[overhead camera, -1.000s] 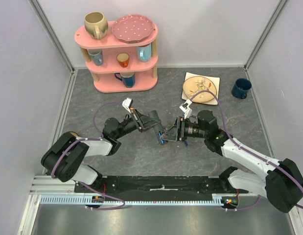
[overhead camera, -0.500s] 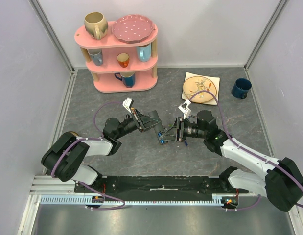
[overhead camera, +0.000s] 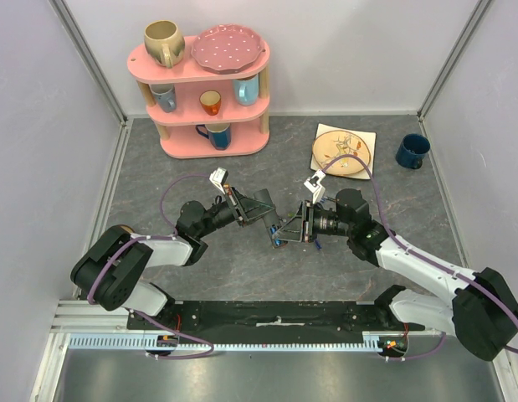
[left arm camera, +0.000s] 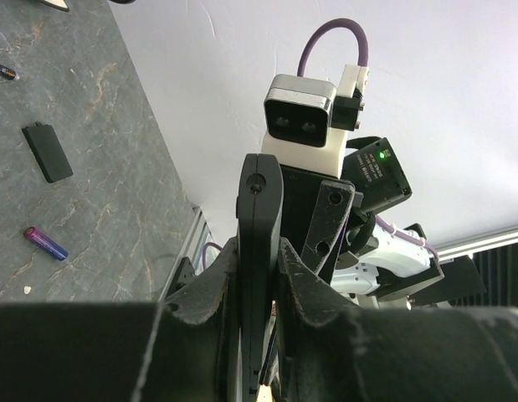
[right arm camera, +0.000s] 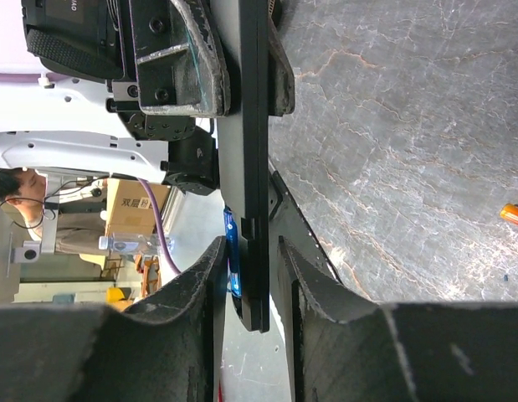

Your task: Load the batteries into the remote control

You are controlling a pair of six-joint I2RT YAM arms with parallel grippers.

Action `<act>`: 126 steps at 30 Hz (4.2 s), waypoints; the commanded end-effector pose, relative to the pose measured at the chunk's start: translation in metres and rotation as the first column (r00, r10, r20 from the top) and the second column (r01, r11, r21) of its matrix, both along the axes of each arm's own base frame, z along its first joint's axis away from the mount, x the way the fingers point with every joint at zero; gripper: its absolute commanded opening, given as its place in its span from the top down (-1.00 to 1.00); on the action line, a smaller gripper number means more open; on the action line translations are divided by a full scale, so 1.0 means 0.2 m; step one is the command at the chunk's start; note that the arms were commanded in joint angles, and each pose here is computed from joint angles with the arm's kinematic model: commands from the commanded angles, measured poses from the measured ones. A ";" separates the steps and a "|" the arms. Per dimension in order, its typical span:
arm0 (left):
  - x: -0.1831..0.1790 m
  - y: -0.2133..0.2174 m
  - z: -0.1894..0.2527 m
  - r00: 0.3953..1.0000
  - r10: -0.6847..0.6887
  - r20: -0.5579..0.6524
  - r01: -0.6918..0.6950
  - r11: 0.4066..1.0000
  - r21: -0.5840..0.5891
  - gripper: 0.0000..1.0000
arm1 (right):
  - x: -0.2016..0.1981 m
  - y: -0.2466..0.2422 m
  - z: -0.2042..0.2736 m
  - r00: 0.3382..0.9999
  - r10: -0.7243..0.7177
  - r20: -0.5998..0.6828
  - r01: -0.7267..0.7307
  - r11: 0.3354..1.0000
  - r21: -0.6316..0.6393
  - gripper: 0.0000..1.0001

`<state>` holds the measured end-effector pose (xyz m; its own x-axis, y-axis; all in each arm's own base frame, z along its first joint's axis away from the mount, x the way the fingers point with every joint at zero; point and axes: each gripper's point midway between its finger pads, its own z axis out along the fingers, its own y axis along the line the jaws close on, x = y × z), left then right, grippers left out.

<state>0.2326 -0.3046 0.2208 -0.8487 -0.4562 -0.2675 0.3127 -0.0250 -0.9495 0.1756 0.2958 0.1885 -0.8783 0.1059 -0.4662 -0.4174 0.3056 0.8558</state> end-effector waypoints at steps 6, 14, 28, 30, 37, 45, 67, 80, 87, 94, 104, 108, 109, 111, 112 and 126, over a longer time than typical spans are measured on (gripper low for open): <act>-0.15 0.09 0.51 0.933 0.037 0.358 0.065 0.962 -0.267 0.96 | 0.02 -0.02 -0.11 0.998 -0.037 -0.043 0.035 0.998 -0.054 0.31; -0.15 0.08 0.43 0.938 0.036 0.345 0.048 0.971 -0.234 0.96 | 0.04 0.00 0.04 0.999 -0.047 -0.001 0.047 0.999 -0.003 -0.36; -0.12 0.11 0.32 0.949 0.060 0.309 0.003 0.980 -0.200 0.96 | 0.15 -0.14 0.38 0.956 -0.119 0.267 0.161 0.976 -0.143 -0.67; -0.12 0.12 0.31 0.949 0.070 0.306 -0.009 0.980 -0.197 0.96 | 0.20 -0.26 0.28 0.926 -0.144 0.348 0.252 0.924 -0.288 -0.68; -0.10 0.16 0.16 0.958 0.106 0.268 -0.090 0.993 -0.072 0.96 | 0.37 -0.55 -0.01 0.865 -0.266 0.426 0.480 0.688 -0.544 -0.94; -0.15 0.21 0.06 0.962 0.107 0.252 -0.122 0.991 0.045 0.96 | 0.50 -0.68 -0.17 0.790 -0.367 0.492 0.609 0.558 -0.563 -0.78; -0.35 0.31 -0.02 0.974 0.065 0.217 -0.064 0.998 -0.011 0.96 | 0.99 -0.93 -0.49 0.760 -0.484 0.434 0.622 0.346 -0.702 0.07; -0.37 0.31 -0.04 0.974 0.065 0.216 -0.069 0.998 0.009 0.96 | 1.12 -0.96 -0.63 0.761 -0.500 0.414 0.602 0.306 -0.738 -0.09; -0.37 0.32 -0.05 0.975 0.066 0.211 -0.071 0.997 0.016 0.96 | 1.13 -0.83 -0.57 0.777 -0.478 0.410 0.615 0.435 -0.658 -0.15; -0.37 0.32 -0.05 0.975 0.067 0.214 -0.072 0.997 0.018 0.96 | 1.07 -0.59 -0.54 0.865 -0.297 0.404 0.502 0.544 -0.673 -0.20; -0.37 0.34 -0.08 0.974 0.089 0.207 -0.098 0.995 0.036 0.96 | 0.79 -0.42 -0.69 0.935 -0.072 0.346 0.326 0.555 -0.765 -0.24; -0.38 0.34 -0.08 0.974 0.086 0.207 -0.095 0.995 0.035 0.96 | 0.77 -0.39 -0.71 0.935 -0.050 0.351 0.318 0.558 -0.766 -0.24; -0.38 0.34 -0.08 0.975 0.085 0.205 -0.094 0.995 0.034 0.96 | 0.77 -0.39 -0.72 0.935 -0.041 0.353 0.316 0.552 -0.772 -0.24; -0.38 0.34 -0.07 0.975 0.084 0.205 -0.092 0.995 0.031 0.96 | 0.77 -0.38 -0.73 0.937 -0.022 0.349 0.304 0.546 -0.781 -0.24; -0.38 0.34 -0.07 0.975 0.084 0.207 -0.092 0.995 0.029 0.96 | 0.77 -0.38 -0.74 0.937 -0.016 0.348 0.302 0.537 -0.788 -0.25; -0.38 0.35 -0.08 0.973 0.098 0.207 -0.109 0.993 0.043 0.96 | 0.78 -0.38 -0.82 0.939 0.012 0.344 0.297 0.478 -0.826 -0.22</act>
<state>0.1557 -0.2390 0.2241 -0.7396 -0.5083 -0.4411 0.5005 0.0228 -0.8654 0.3160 0.2190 0.0189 -0.7329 -0.3619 -0.5760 -0.4590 0.8880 0.0261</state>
